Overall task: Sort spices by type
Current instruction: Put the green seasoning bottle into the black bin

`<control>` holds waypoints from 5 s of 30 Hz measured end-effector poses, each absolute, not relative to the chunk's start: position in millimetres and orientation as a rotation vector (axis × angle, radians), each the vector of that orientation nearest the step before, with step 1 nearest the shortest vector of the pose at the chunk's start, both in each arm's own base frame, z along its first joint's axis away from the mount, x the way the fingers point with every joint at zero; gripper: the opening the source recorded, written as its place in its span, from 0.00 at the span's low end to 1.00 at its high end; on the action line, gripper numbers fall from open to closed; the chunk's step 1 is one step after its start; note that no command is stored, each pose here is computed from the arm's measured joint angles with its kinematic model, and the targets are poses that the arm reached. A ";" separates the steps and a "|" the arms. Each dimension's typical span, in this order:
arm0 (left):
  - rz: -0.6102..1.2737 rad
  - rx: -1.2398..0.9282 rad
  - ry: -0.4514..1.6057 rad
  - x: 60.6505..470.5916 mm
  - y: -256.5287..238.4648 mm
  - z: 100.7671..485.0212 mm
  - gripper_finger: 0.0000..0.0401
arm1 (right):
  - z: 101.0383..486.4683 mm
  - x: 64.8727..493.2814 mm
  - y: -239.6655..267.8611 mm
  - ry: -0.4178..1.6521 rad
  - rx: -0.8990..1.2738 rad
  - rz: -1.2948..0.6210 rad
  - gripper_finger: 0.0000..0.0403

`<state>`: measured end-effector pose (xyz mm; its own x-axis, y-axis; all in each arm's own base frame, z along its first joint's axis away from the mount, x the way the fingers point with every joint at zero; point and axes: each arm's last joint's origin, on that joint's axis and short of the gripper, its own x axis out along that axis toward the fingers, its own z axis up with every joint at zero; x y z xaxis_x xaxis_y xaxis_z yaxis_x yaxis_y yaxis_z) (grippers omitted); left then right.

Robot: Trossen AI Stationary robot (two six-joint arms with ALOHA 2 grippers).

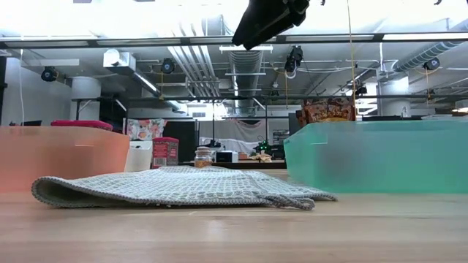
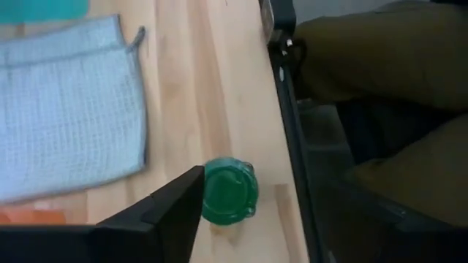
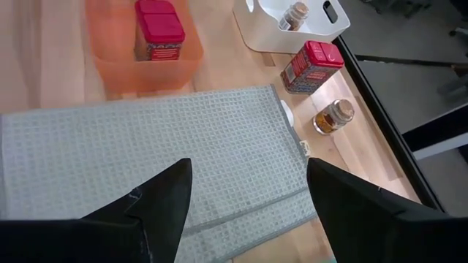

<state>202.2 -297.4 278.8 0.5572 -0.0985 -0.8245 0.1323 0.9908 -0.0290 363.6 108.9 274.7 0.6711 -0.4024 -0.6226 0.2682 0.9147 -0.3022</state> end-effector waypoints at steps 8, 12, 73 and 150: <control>-0.048 -0.018 0.995 203.3 -299.6 268.5 0.75 | 274.7 362.8 111.6 0.734 -0.147 -0.392 0.66; -0.050 0.008 1.029 204.3 -302.1 260.3 0.78 | 274.6 362.2 113.7 0.733 -0.142 -0.389 0.64; -0.099 -0.155 0.974 210.9 -278.8 202.5 0.46 | 274.2 360.9 118.1 0.736 -0.162 -0.372 0.63; 0.058 0.398 0.460 261.3 -136.4 337.2 0.68 | 293.2 384.5 129.9 0.587 -0.337 -0.139 0.47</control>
